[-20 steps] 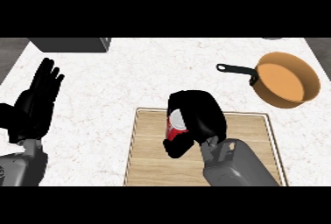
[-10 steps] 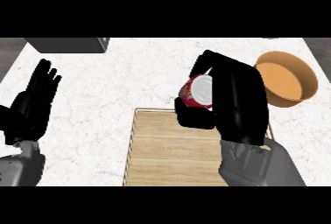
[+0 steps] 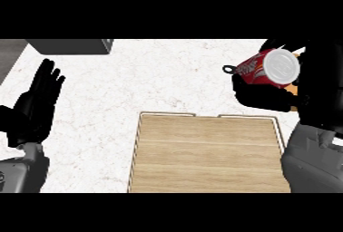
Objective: Pick the can from the tray and place it in the pot
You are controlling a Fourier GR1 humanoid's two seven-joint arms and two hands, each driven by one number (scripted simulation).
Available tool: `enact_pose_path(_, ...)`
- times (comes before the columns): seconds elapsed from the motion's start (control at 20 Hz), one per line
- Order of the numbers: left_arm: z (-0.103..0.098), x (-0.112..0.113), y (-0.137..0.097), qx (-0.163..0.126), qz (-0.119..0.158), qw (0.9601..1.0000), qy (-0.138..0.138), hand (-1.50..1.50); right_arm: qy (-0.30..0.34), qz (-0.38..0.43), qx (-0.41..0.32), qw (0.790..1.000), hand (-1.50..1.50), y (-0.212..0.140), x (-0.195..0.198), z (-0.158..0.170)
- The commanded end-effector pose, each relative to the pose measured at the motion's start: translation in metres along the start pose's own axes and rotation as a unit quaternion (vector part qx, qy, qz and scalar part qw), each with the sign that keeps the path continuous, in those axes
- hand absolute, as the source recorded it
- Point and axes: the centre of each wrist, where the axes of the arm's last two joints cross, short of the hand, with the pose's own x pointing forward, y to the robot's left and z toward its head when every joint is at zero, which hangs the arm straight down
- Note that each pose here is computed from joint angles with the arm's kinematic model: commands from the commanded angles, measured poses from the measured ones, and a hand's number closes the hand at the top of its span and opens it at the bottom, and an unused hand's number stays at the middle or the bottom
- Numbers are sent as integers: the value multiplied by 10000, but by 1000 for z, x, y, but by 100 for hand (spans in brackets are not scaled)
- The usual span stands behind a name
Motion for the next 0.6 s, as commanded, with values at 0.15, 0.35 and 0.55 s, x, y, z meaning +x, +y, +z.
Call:
enact_pose_path(0.15, 6, -3, 3, -6, 68, 10000, 26, 0, 403, -150, -115, 9990, 150, -14, -48, -54)
enact_pose_path(0.35, -13, 6, 7, -51, -87, 9999, -42, 0, 554, -124, -214, 9982, 150, 1, -84, -62)
enact_pose_path(0.55, -3, -7, 12, 19, -23, 10000, -41, 0, 414, 127, -442, 9981, 150, -5, -120, -76)
